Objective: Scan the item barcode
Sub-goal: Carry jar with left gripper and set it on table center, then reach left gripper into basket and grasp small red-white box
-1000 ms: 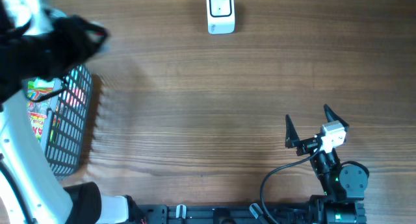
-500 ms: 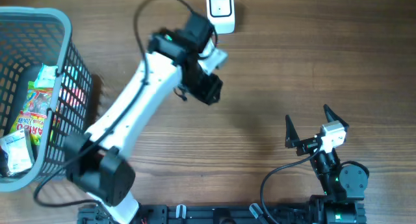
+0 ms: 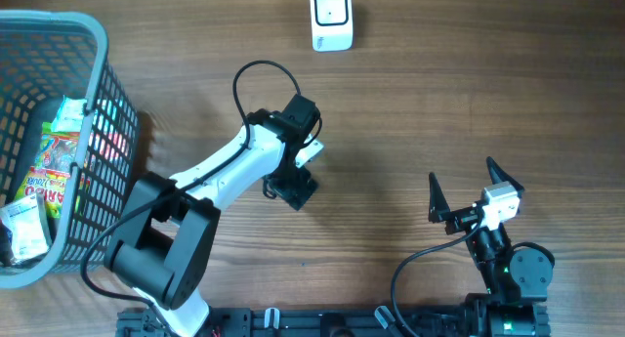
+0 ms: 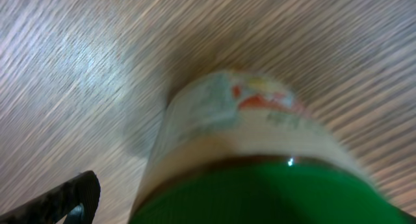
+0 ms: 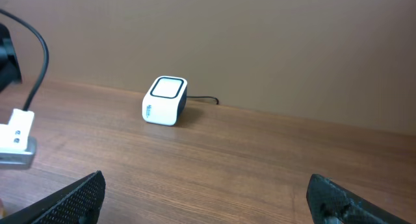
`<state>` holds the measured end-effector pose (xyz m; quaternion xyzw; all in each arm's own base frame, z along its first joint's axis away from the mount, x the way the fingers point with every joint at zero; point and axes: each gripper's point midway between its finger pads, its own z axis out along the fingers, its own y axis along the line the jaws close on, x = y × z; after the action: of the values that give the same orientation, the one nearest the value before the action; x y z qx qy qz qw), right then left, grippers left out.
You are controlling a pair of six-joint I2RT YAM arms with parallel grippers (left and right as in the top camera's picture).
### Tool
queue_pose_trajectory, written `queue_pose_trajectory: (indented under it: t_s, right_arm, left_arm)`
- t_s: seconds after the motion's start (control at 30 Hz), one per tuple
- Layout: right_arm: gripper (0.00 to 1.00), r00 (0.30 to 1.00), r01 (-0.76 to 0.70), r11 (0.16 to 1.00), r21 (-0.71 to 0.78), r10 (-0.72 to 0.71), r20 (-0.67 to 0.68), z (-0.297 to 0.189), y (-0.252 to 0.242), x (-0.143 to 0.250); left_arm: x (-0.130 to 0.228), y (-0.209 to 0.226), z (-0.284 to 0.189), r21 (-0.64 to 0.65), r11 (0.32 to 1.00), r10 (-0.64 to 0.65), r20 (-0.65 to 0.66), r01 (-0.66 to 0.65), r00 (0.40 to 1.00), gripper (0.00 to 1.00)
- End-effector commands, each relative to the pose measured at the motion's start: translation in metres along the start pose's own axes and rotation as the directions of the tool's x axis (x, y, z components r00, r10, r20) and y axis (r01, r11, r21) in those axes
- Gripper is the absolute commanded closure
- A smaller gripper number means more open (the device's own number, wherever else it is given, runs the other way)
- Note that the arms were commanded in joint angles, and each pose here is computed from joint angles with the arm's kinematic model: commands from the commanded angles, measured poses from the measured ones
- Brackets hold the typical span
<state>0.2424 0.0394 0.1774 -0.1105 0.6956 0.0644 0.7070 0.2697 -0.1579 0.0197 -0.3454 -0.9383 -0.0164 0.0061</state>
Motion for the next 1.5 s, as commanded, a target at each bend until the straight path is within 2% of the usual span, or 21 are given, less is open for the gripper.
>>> queue_pose_trajectory:
  t_s: [0.0,0.13,0.17,0.2,0.23,0.27,0.3,0.33,0.37,0.4,0.43,0.5,0.57,0.63,0.77,0.87,0.97,1.1,1.33,1.43,1.47]
  right_arm:
    - [0.00,1.000,-0.012,1.000,0.003,0.012,0.006,0.000,0.000,-0.001]
    - [0.00,1.000,-0.013,1.000,0.002,0.013,0.007,0.000,0.000,-0.001]
    - [0.00,1.000,-0.012,1.000,0.002,0.012,0.007,0.000,0.000,-0.001]
    - [0.00,1.000,-0.012,1.000,0.003,0.012,0.006,0.000,0.000,-0.001]
    - [0.00,1.000,-0.012,1.000,0.002,0.012,0.007,0.000,0.000,-0.001]
    - [0.00,1.000,-0.012,1.000,0.002,0.012,0.007,0.000,0.000,-0.001]
    - [0.00,1.000,-0.012,1.000,0.003,0.012,0.006,0.000,0.000,-0.001]
    - [0.00,1.000,-0.013,1.000,0.003,0.013,0.006,0.000,0.000,-0.001]
    - [0.00,1.000,-0.013,1.000,0.003,0.013,0.006,0.000,0.000,-0.001]
    - [0.00,1.000,-0.013,1.000,0.002,0.013,0.007,0.000,0.000,-0.001]
    - [0.00,1.000,-0.013,1.000,0.002,0.013,0.007,0.000,0.000,-0.001]
    - [0.00,1.000,-0.013,1.000,0.002,0.013,0.007,0.000,0.000,-0.001]
    - [0.00,1.000,-0.013,1.000,0.002,0.013,0.007,0.000,0.000,-0.001]
    - [0.00,1.000,-0.013,1.000,0.002,0.013,0.007,0.000,0.000,-0.001]
    - [0.00,1.000,-0.012,1.000,0.002,0.012,0.007,0.000,0.000,-0.001]
    - [0.00,1.000,-0.012,1.000,0.002,0.012,0.007,0.000,0.000,-0.001]
    - [0.00,1.000,-0.012,1.000,0.002,0.012,0.007,0.000,0.000,-0.001]
    - [0.00,1.000,-0.012,1.000,0.003,0.012,0.006,0.000,0.000,-0.001]
    - [0.00,1.000,-0.012,1.000,0.002,0.012,0.007,0.000,0.000,-0.001]
    - [0.00,1.000,-0.012,1.000,0.002,0.012,0.007,0.000,0.000,-0.001]
    - [0.00,1.000,-0.013,1.000,0.002,0.013,0.007,0.000,0.000,-0.001]
  left_arm:
    - [-0.029,0.001,-0.073,-0.073,0.997,0.028,0.150,-0.017,0.988,0.00]
    - [-0.042,-0.015,-0.194,-0.065,0.996,-0.041,0.339,0.067,0.940,0.00]
    - [-0.042,-0.006,-0.221,-0.083,0.986,-0.098,0.397,0.142,0.913,0.00]
    - [-0.042,0.015,-0.250,-0.100,0.952,-0.208,0.484,0.290,0.850,0.00]
    - [-0.035,0.045,-0.278,-0.074,0.864,-0.370,0.578,0.498,0.728,0.00]
    - [-0.020,0.077,-0.302,0.000,0.734,-0.519,0.645,0.679,0.561,0.00]
    - [0.000,0.107,-0.318,0.105,0.585,-0.638,0.672,0.804,0.376,0.00]
    - [0.021,0.130,-0.327,0.192,0.451,-0.711,0.668,0.872,0.220,0.00]
    - [0.039,0.147,-0.332,0.256,0.342,-0.753,0.650,0.904,0.101,0.00]
    - [0.070,0.172,-0.337,0.344,0.191,-0.790,0.609,0.919,-0.064,0.00]
    - [0.102,0.195,-0.343,0.372,0.078,-0.775,0.606,0.925,-0.178,0.00]
    - [0.161,0.227,-0.350,0.384,-0.104,-0.712,0.615,0.918,-0.338,0.00]
    - [0.209,0.251,-0.345,0.370,-0.263,-0.653,0.611,0.891,-0.446,0.00]
    - [0.238,0.265,-0.321,0.376,-0.434,-0.633,0.520,0.819,-0.574,0.00]
    - [0.235,0.289,-0.268,0.377,-0.526,-0.715,0.289,0.762,-0.637,0.00]
    - [0.229,0.313,-0.207,0.275,-0.575,-0.767,0.147,0.771,-0.624,0.00]
    - [0.214,0.324,-0.150,0.198,-0.558,-0.813,0.068,0.806,-0.579,0.00]
    - [0.190,0.318,-0.081,0.248,-0.489,-0.867,-0.036,0.836,-0.496,0.00]
    - [0.186,0.295,-0.011,0.260,-0.492,-0.868,-0.083,0.831,-0.489,0.00]
    - [0.183,0.297,-0.006,0.278,-0.474,-0.877,-0.064,0.836,-0.477,0.13]
    - [0.180,0.300,-0.007,0.291,-0.455,-0.886,-0.050,0.842,-0.461,0.23]
